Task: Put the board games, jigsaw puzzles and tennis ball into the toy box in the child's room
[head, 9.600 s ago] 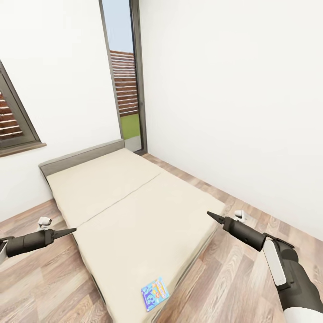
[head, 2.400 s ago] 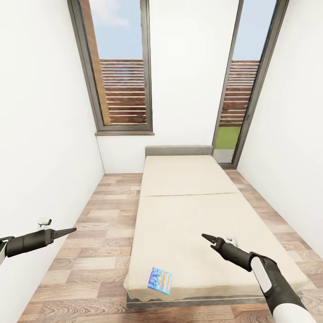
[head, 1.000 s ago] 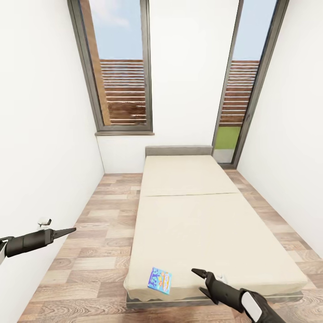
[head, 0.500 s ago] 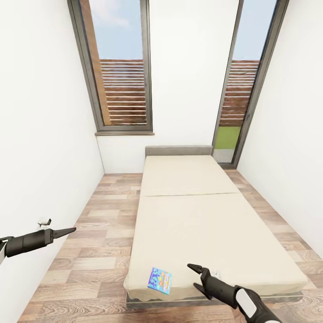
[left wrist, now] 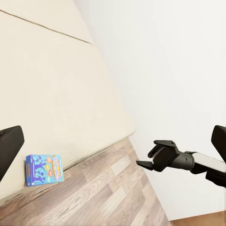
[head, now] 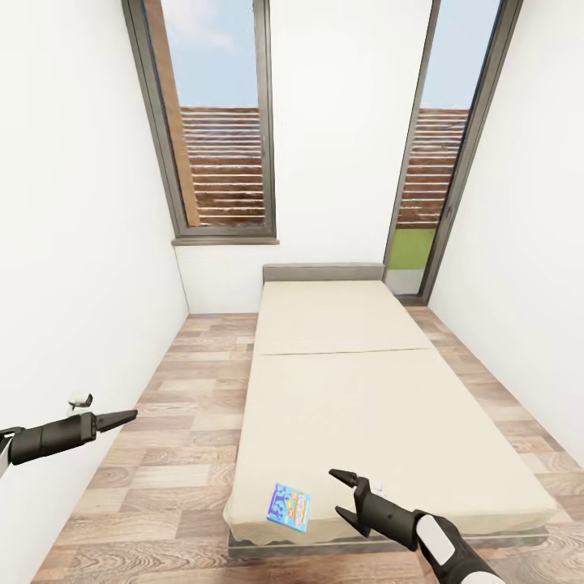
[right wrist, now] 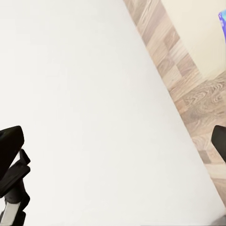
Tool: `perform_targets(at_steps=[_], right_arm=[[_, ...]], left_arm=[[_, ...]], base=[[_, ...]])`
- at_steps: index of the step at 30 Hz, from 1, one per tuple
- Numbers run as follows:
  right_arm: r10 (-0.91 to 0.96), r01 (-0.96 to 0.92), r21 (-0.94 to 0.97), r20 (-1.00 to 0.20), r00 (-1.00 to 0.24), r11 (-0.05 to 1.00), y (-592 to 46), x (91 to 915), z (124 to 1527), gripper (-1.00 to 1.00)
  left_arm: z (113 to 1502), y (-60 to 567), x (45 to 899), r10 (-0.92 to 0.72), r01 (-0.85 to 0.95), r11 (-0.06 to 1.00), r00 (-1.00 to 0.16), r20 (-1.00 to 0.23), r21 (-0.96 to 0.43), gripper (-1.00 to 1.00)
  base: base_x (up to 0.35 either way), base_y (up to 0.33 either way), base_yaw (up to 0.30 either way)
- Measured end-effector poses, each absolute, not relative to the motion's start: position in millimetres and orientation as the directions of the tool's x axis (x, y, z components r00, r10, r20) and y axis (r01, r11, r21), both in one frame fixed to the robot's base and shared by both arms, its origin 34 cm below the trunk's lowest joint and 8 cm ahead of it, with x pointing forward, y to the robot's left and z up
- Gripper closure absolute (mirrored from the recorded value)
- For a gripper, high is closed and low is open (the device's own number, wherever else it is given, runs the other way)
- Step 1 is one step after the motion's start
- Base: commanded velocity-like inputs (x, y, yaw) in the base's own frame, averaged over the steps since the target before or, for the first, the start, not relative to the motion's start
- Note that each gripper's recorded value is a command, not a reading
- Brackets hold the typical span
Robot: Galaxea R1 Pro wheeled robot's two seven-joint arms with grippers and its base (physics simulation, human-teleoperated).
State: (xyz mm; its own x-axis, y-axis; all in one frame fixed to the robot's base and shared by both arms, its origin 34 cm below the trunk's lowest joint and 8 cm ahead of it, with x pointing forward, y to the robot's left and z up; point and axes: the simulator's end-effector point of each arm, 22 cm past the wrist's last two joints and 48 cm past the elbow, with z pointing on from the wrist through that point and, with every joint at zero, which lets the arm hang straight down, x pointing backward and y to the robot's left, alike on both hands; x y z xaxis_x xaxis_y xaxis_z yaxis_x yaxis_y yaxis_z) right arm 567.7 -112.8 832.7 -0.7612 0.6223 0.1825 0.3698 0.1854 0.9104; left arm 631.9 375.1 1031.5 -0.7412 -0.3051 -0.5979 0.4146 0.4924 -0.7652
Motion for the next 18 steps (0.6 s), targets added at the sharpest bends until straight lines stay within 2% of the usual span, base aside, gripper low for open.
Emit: perform_targets(at_steps=[18], right_arm=[[0.617, 0.374, 0.912, 0.198, -0.762, 0.170, -111, 574, 823, -1.00]], left_arm=[[1019, 374, 639, -0.347, 0.353, 0.463, -0.772, -0.532, -0.813, -1.00]], base=[[0.000, 0.000, 0.000]])
